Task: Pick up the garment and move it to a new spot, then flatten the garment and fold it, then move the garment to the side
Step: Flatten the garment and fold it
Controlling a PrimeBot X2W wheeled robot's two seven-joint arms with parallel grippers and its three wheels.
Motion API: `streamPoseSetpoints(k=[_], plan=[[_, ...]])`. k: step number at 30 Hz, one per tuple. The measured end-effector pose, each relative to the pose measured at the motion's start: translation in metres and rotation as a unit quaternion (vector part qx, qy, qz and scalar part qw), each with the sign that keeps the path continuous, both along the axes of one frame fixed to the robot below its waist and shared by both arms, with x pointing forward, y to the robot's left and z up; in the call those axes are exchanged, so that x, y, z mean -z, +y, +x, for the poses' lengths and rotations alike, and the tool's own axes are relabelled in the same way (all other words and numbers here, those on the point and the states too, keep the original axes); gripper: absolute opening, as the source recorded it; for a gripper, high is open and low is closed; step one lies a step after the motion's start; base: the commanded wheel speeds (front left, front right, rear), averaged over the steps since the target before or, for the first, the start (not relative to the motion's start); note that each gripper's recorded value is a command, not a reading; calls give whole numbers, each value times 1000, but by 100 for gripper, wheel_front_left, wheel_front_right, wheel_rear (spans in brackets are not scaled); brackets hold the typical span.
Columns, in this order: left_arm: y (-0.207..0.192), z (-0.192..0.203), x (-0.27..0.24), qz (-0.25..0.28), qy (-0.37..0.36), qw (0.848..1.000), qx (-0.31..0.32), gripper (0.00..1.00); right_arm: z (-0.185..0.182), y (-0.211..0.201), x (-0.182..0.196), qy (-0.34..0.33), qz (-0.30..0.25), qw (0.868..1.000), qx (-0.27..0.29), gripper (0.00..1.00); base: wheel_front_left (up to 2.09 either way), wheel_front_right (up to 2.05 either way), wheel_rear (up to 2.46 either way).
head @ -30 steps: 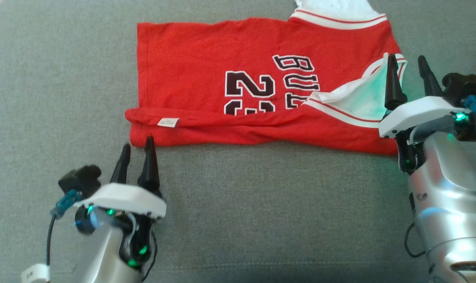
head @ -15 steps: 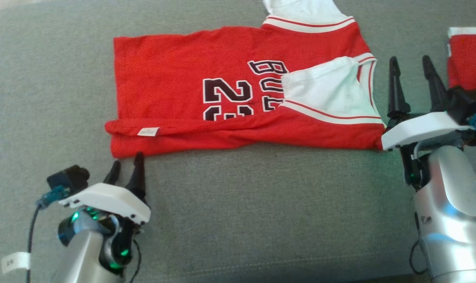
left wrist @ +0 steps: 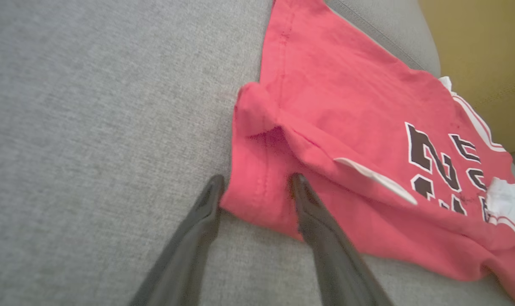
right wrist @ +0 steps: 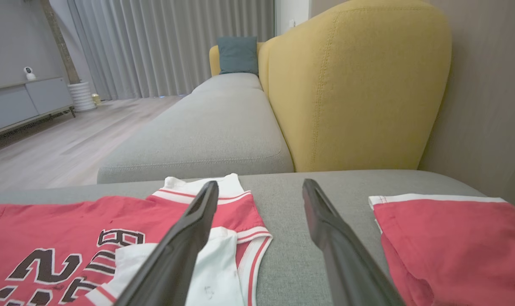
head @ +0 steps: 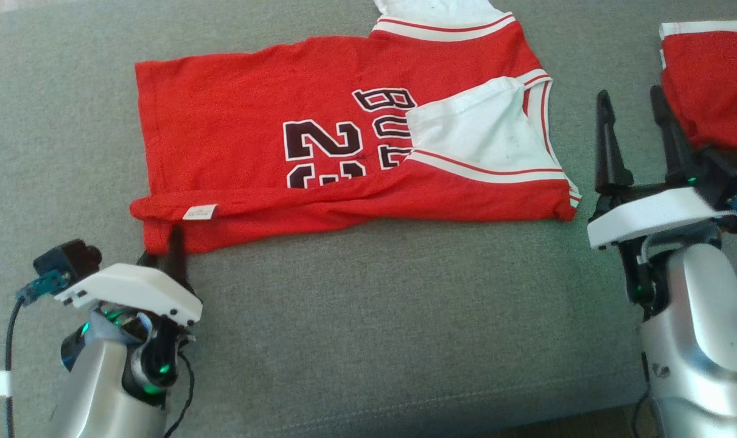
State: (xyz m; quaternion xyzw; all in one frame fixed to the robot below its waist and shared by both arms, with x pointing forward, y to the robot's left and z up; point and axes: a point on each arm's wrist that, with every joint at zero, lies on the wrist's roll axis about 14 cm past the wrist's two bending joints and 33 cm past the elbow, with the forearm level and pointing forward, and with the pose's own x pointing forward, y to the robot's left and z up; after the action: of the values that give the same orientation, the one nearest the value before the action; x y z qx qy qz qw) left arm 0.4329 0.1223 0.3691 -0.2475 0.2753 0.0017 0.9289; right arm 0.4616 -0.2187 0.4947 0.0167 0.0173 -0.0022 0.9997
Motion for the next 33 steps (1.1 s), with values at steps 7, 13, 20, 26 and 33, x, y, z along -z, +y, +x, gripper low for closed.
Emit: streamPoseSetpoints(k=[7,13,20,26,33], plan=[[-4,1,-2,2,1,1000,16,0,-24,5,47,120,-16,993,-15,100,0,0,0],[-1,7,-29,-2,-48,999,11,0,-49,12,87,213,-4,977,-23,100,0,0,0],[4,4,-45,-1,-74,997,8,0,-57,12,118,275,11,961,-15,100,0,0,0],[6,3,-50,8,-75,997,18,0,-48,13,130,297,22,955,-9,100,0,0,0],[9,-6,-34,14,-47,999,17,0,-40,21,135,319,27,947,-20,36,0,0,0]])
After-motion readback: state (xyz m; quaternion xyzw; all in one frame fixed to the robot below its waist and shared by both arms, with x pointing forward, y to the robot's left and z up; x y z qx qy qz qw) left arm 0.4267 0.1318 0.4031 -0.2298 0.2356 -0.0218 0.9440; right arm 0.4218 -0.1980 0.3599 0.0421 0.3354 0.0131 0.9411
